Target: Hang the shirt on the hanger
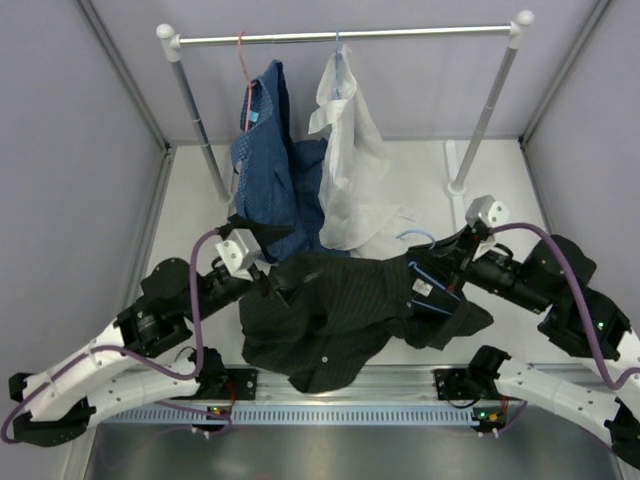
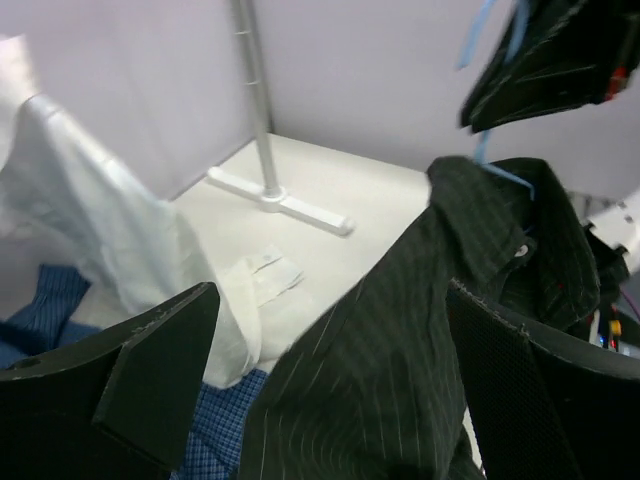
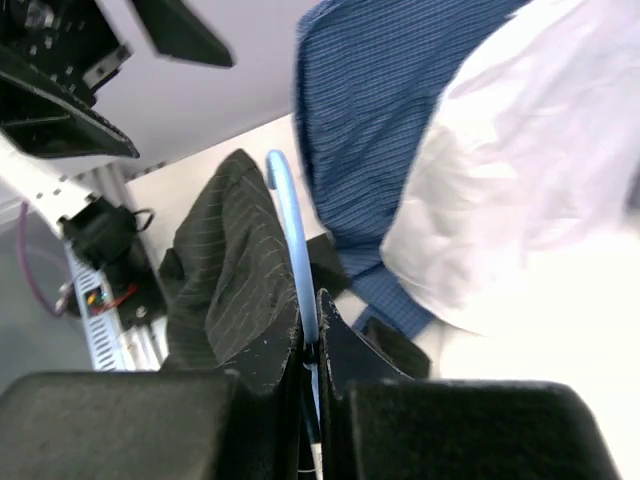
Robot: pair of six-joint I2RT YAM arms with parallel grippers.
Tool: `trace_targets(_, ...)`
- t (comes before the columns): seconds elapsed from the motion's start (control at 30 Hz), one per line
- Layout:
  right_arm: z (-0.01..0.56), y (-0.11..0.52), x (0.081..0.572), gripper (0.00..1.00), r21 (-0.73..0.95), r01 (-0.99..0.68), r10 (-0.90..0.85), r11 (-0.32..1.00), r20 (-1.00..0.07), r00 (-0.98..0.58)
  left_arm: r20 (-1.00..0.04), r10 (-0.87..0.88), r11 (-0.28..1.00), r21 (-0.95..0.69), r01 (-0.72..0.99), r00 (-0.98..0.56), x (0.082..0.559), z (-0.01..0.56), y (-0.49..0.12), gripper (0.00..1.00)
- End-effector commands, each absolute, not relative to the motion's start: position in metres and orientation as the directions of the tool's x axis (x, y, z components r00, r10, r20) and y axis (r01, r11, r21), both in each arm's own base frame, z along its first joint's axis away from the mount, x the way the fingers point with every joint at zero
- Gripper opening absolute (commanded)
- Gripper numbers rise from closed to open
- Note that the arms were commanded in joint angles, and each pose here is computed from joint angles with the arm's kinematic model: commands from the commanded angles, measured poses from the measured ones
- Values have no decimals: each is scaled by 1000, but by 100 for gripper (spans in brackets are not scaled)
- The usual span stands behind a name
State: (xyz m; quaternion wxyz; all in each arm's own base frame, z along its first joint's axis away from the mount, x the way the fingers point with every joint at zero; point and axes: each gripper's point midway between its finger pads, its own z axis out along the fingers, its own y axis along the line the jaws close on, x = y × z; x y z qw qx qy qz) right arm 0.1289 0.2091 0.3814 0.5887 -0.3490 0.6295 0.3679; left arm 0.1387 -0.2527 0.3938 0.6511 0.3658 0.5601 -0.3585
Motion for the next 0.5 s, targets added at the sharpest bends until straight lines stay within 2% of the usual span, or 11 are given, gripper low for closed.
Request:
trace_targets(0.0, 428, 169, 135, 0, 33, -778, 67, 628, -998, 11, -995, -100, 670, -57, 740, 14, 170, 359, -229, 98)
trace_targets(0.23, 457, 155, 120, 0, 5, -791, 78, 611, -995, 54, -993, -106, 664, -109, 740, -51, 170, 301, -234, 98)
trace_targets(0.3, 463, 156, 112, 0, 1, -814, 89, 581, -994, 62, -990, -138, 678, -116, 726, -30, 176, 302, -237, 98)
trace_targets(0.37, 465, 158, 109, 0, -2, -825, 91, 566, -994, 64, -991, -128, 682, -110, 723, -30, 179, 296, -241, 94)
trace_targets(0.43, 466, 157, 110, 0, 1, -822, 92, 569, -994, 63, -994, -99, 690, -99, 717, -42, 183, 290, -246, 37)
trace_targets(0.47, 464, 154, 114, 0, 4, -807, 89, 590, -994, 60, -993, -109, 704, -111, 702, -48, 186, 296, -245, 16)
